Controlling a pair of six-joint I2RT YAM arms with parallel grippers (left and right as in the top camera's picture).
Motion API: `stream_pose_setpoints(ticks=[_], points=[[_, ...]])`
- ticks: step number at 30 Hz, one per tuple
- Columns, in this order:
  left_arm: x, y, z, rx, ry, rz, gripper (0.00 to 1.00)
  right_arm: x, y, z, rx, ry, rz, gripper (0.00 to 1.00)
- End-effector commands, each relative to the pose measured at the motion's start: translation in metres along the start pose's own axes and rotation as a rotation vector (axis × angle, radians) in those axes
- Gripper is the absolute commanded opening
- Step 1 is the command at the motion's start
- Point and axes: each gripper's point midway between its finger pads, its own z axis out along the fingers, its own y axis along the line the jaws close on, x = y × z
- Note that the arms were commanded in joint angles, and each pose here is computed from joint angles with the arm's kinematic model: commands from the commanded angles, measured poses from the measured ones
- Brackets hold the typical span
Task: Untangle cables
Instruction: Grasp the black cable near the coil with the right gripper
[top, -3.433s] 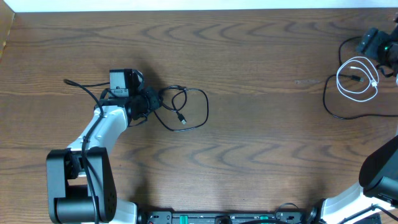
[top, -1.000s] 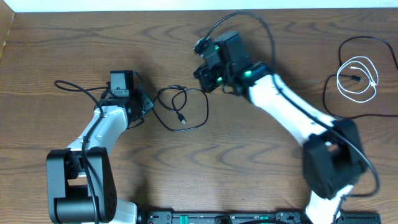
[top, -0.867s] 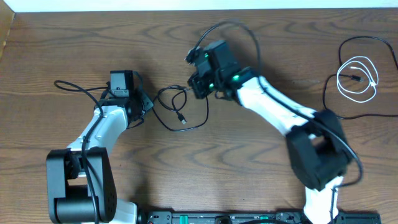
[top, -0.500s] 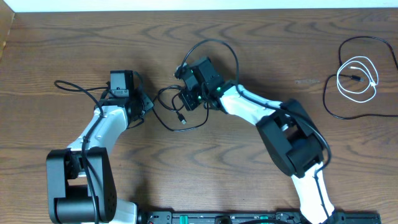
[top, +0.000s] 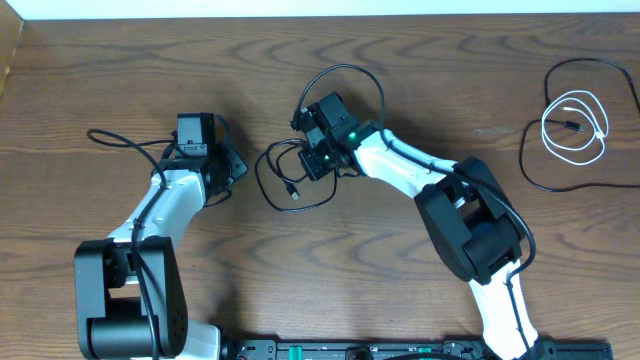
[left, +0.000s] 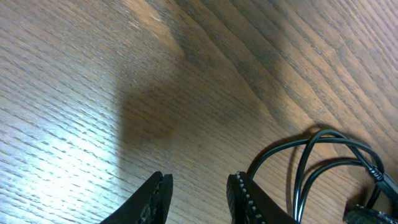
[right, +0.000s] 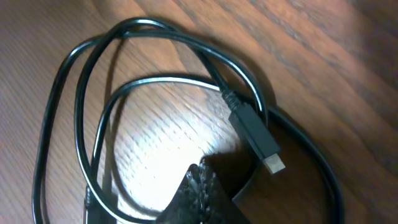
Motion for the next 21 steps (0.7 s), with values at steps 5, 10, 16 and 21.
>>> stream_pose_setpoints(ticks=[5,10,16,21], points=[[0.003,0.001,-0.003,0.003,0.018,-0.017,0.37,-0.002,0.020,-0.005,-0.120,0.074,-0.063,0.28],[0.006,0.004,-0.003,-0.007,0.033,-0.018,0.38,-0.023,0.040,-0.019,-0.202,0.046,-0.081,0.42],[0.010,0.007,0.000,-0.018,0.049,-0.020,0.45,-0.019,0.054,-0.020,-0.271,0.054,-0.084,0.44],[0.017,0.004,0.010,0.004,0.087,-0.023,0.52,-0.011,0.060,-0.011,-0.277,0.074,-0.120,0.46]])
